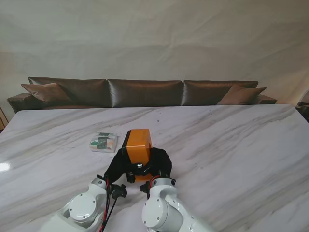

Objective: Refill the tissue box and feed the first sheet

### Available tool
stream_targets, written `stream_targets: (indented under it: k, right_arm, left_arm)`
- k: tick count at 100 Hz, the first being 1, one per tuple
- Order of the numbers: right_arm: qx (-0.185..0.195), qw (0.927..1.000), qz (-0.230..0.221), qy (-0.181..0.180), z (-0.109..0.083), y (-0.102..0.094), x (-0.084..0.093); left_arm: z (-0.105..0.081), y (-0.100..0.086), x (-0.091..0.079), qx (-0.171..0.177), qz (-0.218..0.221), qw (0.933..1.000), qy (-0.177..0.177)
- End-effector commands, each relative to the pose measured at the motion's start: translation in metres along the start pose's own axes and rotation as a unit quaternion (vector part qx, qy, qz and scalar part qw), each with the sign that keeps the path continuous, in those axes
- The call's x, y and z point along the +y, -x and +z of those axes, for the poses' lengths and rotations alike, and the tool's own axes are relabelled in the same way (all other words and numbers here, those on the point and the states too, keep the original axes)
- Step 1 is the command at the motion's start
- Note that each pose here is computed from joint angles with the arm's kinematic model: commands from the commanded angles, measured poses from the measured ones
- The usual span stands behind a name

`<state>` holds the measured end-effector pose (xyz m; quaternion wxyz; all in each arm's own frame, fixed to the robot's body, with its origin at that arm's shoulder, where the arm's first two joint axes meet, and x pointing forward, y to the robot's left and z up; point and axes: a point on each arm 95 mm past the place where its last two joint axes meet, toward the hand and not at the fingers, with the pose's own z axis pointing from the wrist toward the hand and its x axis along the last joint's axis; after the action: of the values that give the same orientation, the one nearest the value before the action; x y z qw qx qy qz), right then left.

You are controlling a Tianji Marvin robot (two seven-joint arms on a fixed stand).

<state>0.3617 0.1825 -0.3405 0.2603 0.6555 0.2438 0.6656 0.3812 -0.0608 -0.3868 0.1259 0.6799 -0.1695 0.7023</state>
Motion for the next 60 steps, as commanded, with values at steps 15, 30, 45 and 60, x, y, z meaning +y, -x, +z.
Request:
stream_targets:
  k: [15,30,45,60]
  right_arm:
    - [-0.037,0.9991,-0.016,0.016,0.021,0.012,0.012]
    - [-0.043,0.9988,-0.021,0.008,0.020,0.012,0.016]
    - [-0.039,0.9985,-0.038,-0.001,0.017,0.014,0.022]
    - [-0.033,0.9967,-0.074,-0.009,0.013,0.020,0.027]
  left_arm:
    - [-0.010,-0.005,0.038,0.015,-0.014,0.9986,0.048]
    - [-0.011,-0.007,0.034,0.010,0.004,0.9992,0.038]
    - [-0.011,-0.011,0.024,0.002,0.042,0.9986,0.031]
    - [-0.009,-0.016,0.016,-0.004,0.071,0.9970,0.031]
